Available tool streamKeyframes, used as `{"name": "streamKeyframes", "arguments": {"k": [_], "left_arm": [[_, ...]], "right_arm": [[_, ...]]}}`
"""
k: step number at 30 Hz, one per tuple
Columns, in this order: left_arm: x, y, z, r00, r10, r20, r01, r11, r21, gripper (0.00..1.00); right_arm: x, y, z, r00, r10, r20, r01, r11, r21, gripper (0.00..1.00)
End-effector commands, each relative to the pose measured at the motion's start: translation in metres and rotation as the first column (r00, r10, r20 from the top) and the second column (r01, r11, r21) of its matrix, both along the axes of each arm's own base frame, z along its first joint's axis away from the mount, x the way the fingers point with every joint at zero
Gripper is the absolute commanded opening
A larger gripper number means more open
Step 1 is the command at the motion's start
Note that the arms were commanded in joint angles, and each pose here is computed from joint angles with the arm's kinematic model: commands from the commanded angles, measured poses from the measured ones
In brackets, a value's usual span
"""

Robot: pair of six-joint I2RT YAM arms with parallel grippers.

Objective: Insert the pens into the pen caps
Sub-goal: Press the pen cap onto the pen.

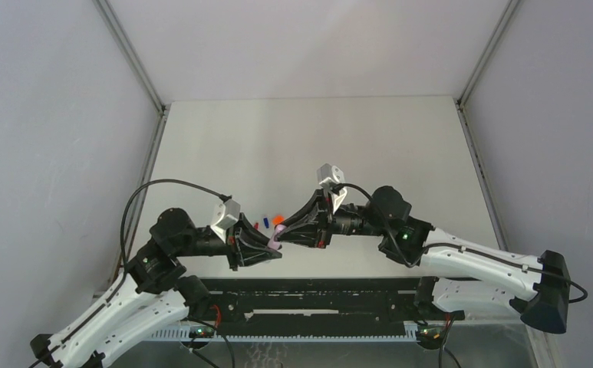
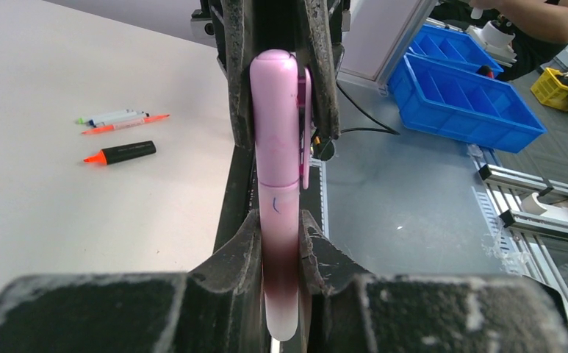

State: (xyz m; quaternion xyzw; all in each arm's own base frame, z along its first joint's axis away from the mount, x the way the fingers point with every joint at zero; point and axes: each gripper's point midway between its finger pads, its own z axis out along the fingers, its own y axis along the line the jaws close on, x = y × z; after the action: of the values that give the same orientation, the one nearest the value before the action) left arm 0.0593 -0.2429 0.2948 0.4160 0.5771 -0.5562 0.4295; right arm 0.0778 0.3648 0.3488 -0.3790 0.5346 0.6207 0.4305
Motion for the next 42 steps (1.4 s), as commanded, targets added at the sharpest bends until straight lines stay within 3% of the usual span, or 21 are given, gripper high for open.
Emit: {"name": "streamKeyframes", "arguments": {"k": [1, 10, 21, 42], "left_arm": [[-0.008, 0.008, 0.061, 0.99, 0.013, 0.144, 0.011, 0.986, -0.165, 0.0], [-0.017, 0.019, 0.105, 0.978, 0.044, 0.204, 0.02, 0.954, -0.299, 0.0], [-0.017, 0.025, 0.13, 0.965, 0.09, 0.247, 0.001, 0.939, -0.345, 0.0], [-0.018, 0.043, 0.151, 0.943, 0.189, 0.273, -0.059, 0.904, -0.423, 0.0]], "right_arm": [[-0.014, 0.009, -0.037, 0.993, 0.061, -0.1, -0.07, 0.994, -0.089, 0.0], [-0.047, 0.017, -0.101, 0.952, 0.161, -0.26, -0.222, 0.949, -0.225, 0.0], [-0.081, 0.012, -0.164, 0.901, 0.2, -0.385, -0.353, 0.854, -0.383, 0.0], [-0.118, -0.011, -0.214, 0.822, 0.24, -0.517, -0.506, 0.724, -0.468, 0.0]]}}
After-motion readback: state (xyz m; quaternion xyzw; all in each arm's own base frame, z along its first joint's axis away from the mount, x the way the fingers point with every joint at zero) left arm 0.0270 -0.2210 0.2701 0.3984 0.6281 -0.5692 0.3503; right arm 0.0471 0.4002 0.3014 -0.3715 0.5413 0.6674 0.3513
